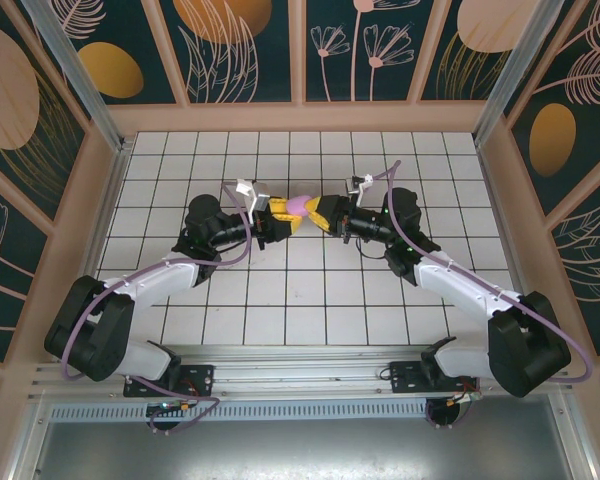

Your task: Insert wireless bluetooth earbuds into charging case

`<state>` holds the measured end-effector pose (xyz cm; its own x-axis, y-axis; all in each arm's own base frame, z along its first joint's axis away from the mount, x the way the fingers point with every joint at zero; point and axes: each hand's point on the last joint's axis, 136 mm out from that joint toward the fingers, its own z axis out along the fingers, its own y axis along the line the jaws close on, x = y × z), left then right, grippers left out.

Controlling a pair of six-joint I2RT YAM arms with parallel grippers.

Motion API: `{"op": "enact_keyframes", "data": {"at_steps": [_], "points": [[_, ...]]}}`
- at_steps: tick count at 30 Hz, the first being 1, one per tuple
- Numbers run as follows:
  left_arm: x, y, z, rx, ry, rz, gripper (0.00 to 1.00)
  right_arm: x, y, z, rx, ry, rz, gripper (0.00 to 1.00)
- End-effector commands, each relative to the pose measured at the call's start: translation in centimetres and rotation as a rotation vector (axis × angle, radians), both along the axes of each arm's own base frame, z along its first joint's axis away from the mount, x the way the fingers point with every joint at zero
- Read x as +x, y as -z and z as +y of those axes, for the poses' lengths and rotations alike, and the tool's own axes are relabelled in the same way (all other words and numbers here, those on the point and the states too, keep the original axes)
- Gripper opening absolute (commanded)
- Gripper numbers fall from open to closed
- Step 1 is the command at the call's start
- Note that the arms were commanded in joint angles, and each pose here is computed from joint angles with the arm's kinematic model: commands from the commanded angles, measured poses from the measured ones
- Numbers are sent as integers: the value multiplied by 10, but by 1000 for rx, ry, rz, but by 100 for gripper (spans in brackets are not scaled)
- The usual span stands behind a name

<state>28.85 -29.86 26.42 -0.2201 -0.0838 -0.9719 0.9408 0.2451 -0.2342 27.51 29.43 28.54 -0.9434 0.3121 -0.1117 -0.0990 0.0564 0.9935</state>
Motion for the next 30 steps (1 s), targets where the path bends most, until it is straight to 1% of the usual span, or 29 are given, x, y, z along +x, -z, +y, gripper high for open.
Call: {"op": "enact_keyframes", "data": {"at_steps": [1,4,5,7,8,10,14,18,20,22,26,27,28,30], "points": [[-2,-17,-2,-17,16,-51,34,-7,-19,0,24,-19,-52,18],[-4,-20,-2,-23,18,-52,36,-7,-16,0,16,-17,-50,19],[-4,-20,-2,-26,20,-51,39,-6,-16,0,15,-16,-49,19],[-4,-22,-1,-35,19,-50,48,-6,-16,0,15,-16,-51,20],[-4,-22,-1,-35,18,-48,51,-6,-17,0,16,-16,-52,19],[-4,-23,-1,-36,18,-51,51,-6,-16,0,15,-16,-50,19],[-4,-21,-2,-32,23,-43,47,-7,-18,0,17,-16,-54,19],[-3,-19,-3,-28,28,-36,37,-7,-18,0,18,-17,-52,19],[-3,-18,-3,-22,28,-33,33,-7,-19,0,19,-16,-53,21],[-3,-18,-4,-14,27,-32,32,-7,-20,-1,19,-16,-61,29],[-3,-15,-1,19,10,-25,29,-8,-30,-8,18,11,-116,51],[-4,-15,0,29,6,-23,29,-7,-35,-13,14,30,-139,55],[-5,-14,1,40,2,-17,28,-6,-40,-20,3,55,-167,58],[-8,-12,3,61,-4,-11,27,-5,-50,-32,-51,108,-237,59]]}}
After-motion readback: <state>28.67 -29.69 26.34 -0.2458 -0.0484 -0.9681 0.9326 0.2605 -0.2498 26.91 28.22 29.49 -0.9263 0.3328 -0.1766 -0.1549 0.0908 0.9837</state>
